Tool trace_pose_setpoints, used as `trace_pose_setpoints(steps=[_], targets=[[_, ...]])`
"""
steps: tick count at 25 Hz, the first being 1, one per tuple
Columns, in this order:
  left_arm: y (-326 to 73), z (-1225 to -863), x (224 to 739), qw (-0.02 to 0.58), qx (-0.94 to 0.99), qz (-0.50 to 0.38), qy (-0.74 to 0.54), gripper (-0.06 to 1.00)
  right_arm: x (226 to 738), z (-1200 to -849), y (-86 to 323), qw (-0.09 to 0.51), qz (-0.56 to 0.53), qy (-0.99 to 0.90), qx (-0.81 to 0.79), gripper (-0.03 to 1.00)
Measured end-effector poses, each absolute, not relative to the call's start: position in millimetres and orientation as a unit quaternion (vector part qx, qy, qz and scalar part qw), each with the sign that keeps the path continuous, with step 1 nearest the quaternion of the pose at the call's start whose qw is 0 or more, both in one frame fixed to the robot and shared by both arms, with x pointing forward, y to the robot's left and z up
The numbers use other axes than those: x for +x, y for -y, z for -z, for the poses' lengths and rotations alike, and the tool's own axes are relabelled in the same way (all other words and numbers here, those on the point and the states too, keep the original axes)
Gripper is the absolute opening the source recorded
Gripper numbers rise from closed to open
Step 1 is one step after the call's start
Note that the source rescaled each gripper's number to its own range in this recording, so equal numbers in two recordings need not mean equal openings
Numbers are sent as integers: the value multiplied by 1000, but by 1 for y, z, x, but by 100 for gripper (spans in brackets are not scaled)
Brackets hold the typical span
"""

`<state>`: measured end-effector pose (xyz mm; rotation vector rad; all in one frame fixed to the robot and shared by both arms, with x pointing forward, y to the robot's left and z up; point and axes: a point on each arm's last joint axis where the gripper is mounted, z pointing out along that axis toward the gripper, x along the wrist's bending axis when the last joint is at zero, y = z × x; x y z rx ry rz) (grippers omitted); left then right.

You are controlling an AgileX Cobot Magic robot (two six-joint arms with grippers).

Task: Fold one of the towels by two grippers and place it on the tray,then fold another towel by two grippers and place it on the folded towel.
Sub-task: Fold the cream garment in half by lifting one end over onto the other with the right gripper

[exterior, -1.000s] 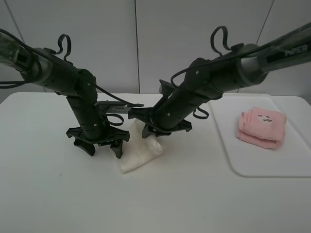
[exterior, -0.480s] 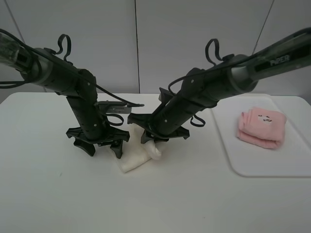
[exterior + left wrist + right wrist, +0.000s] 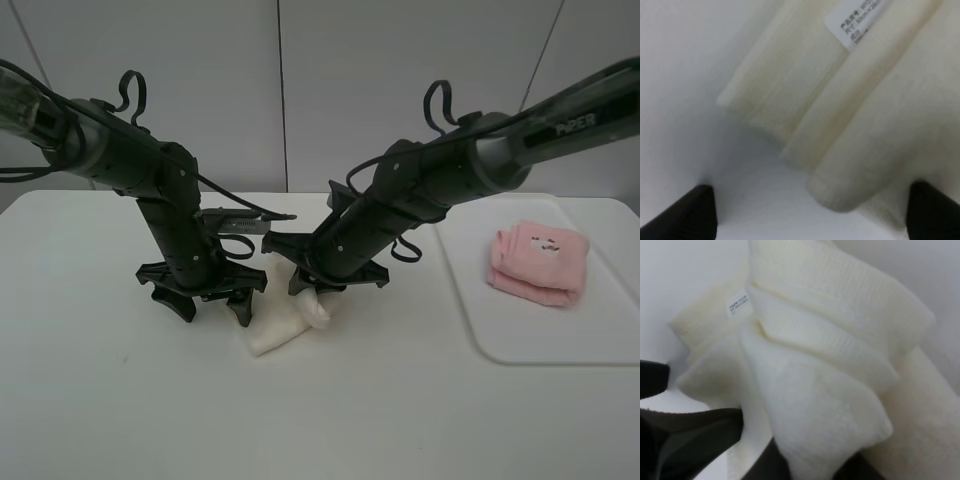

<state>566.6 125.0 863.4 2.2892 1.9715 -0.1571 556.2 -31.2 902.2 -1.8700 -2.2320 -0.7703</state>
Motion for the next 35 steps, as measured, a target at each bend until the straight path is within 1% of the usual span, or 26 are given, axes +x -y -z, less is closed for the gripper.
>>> trace_pose_setpoints(steps=[13, 15, 17, 20, 23, 28, 35], targets=[[-125, -863, 567, 58, 755, 52, -651, 93, 559, -903, 30, 60, 269, 730, -625, 3], [-125, -863, 566, 57, 756, 52, -651, 93, 559, -904, 30, 59, 270, 729, -626, 8], [-125, -863, 566, 57, 756, 52, -651, 93, 559, -904, 30, 58, 271, 729, -626, 17], [-125, -863, 566, 57, 756, 52, -651, 93, 559, -904, 30, 61, 272, 726, -629, 33], [-125, -863, 566, 57, 756, 52, -651, 93, 559, -904, 29, 66, 273, 720, -634, 43], [-125, -863, 566, 57, 757, 52, -649, 93, 559, -904, 29, 73, 275, 713, -641, 46], [-125, -869, 566, 62, 758, 51, -647, 93, 559, -905, 28, 75, 276, 711, -643, 46]])
